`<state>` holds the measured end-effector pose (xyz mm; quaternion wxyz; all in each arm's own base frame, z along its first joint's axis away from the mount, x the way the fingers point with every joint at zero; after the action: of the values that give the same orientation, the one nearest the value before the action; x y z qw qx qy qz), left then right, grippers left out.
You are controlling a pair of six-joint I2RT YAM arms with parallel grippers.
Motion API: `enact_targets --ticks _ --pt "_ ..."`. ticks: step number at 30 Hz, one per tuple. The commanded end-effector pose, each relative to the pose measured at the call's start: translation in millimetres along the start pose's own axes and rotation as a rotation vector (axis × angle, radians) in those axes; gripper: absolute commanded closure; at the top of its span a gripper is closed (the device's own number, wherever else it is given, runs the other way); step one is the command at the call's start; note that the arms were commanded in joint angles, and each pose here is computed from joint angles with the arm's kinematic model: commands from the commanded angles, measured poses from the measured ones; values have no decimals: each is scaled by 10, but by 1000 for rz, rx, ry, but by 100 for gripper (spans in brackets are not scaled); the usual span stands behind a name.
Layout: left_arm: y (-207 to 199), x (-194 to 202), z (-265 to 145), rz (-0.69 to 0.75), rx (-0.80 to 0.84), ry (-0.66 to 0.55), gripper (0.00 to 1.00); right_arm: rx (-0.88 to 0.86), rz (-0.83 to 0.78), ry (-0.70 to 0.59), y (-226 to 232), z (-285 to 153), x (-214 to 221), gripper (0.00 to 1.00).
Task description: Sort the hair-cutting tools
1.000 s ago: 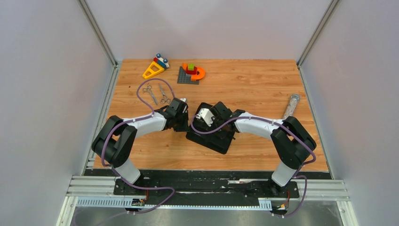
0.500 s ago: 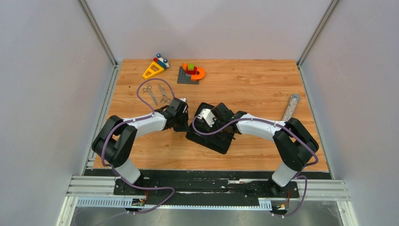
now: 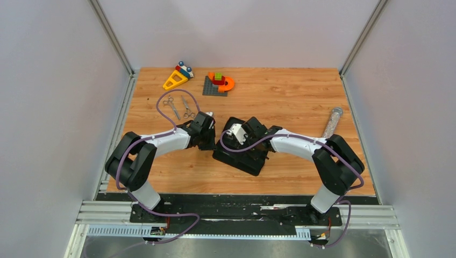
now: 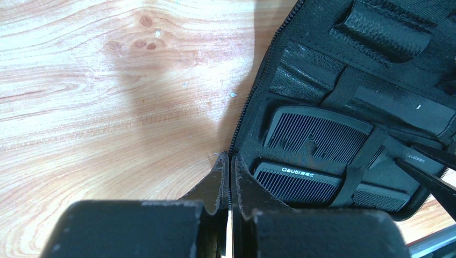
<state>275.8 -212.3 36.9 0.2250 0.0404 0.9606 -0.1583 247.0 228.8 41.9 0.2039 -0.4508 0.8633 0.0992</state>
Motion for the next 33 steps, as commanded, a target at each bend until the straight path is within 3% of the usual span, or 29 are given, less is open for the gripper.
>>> enact_targets --ticks 1,4,13,20,26,33 --pt "489 403 -6 35 -202 136 100 50 70 242 -96 -192 530 80" --pt "473 406 -20 37 -191 134 100 29 70 167 -87 -251 307 66" --pt "418 412 -52 39 -154 138 98 136 147 -133 -232 -764 -359 50" --pt "390 464 -127 25 -133 136 96 386 495 -414 -529 -1338 -456 1" --pt "220 598 -223 4 -94 156 95 447 776 -545 -719 -1606 -284 0" --pt "-195 766 -315 1 -88 207 94 429 960 -564 -942 -1627 8 0"
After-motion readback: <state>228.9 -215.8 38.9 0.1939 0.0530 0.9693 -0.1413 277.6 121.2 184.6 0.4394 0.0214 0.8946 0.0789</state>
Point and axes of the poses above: each gripper's point midway between its finger pads, its own z axis out along the fingers, its own y axis along the line the jaws close on, x = y × z, the point moved 2 cm from there along -z, back along the fingers, and after that the axes turned 4 degrees about z, right-handed, at the moved point
